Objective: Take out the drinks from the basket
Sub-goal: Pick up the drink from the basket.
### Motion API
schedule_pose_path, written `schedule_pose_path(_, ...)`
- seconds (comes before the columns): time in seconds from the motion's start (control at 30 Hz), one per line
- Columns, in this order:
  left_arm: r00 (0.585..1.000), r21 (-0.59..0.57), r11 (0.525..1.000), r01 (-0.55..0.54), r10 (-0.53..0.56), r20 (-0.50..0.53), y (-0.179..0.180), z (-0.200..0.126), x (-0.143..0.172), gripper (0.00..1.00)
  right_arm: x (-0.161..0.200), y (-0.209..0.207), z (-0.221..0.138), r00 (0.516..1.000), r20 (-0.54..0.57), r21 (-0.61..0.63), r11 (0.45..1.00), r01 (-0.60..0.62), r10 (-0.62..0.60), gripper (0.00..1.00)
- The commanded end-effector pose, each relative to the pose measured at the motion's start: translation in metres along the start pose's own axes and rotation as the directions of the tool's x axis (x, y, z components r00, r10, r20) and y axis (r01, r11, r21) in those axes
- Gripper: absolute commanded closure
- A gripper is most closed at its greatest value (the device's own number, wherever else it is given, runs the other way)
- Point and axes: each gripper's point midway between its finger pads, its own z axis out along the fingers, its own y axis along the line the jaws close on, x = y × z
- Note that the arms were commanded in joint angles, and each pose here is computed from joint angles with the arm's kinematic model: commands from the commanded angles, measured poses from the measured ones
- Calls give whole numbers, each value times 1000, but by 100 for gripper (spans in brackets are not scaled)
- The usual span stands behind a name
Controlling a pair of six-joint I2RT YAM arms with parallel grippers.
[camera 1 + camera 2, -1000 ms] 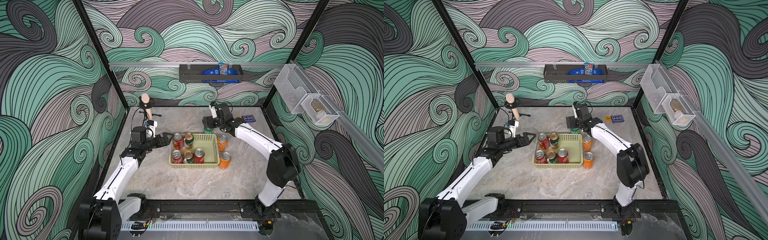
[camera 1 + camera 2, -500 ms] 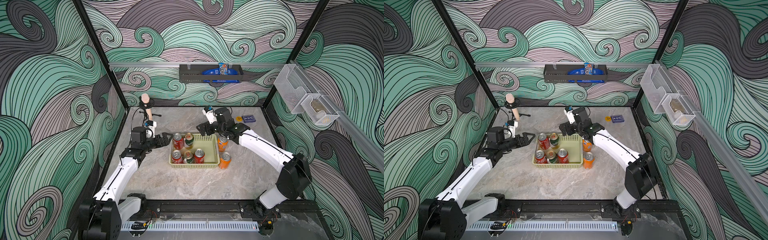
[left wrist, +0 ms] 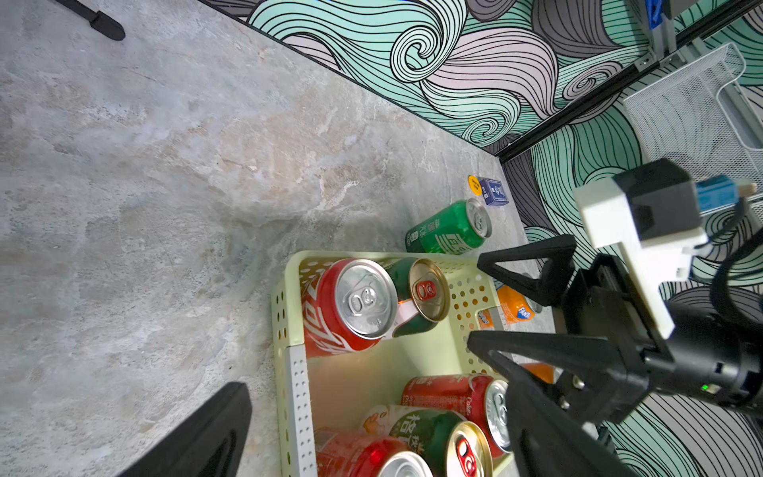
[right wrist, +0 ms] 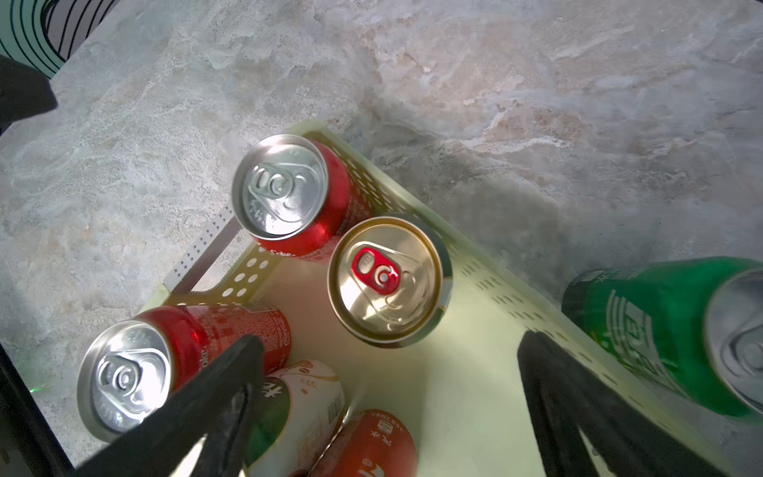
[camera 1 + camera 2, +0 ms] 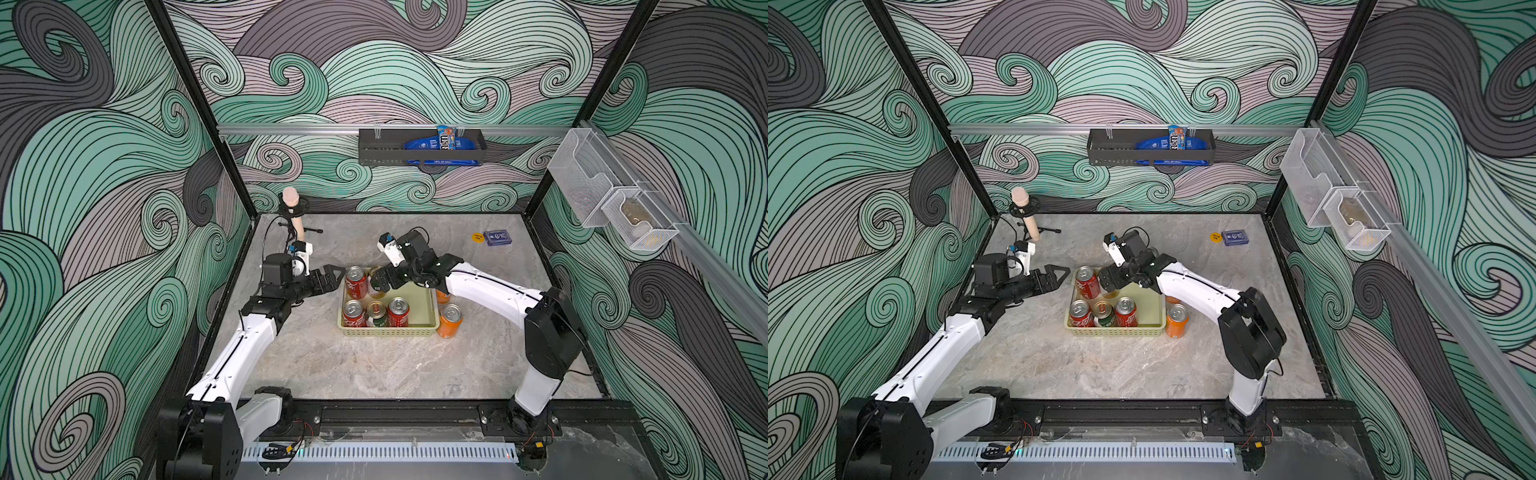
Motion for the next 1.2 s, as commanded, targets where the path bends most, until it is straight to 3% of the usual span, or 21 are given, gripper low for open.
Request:
schedule_pose_path(0.0, 999, 11, 999, -36, 36, 22, -9, -5, -10, 1, -13, 4, 3, 1000, 25, 3, 1000, 2, -2, 4)
schedule_pose_path(0.53, 999, 16, 999, -35, 35, 21, -10, -5, -10, 1, 12, 1, 42, 998, -57, 37, 999, -1, 3, 4)
schedule_pose_path(1.17, 999, 21, 999, -36, 35, 20, -11, -5, -10, 1, 23, -4, 63, 998, -62, 59, 998, -16, 20, 7)
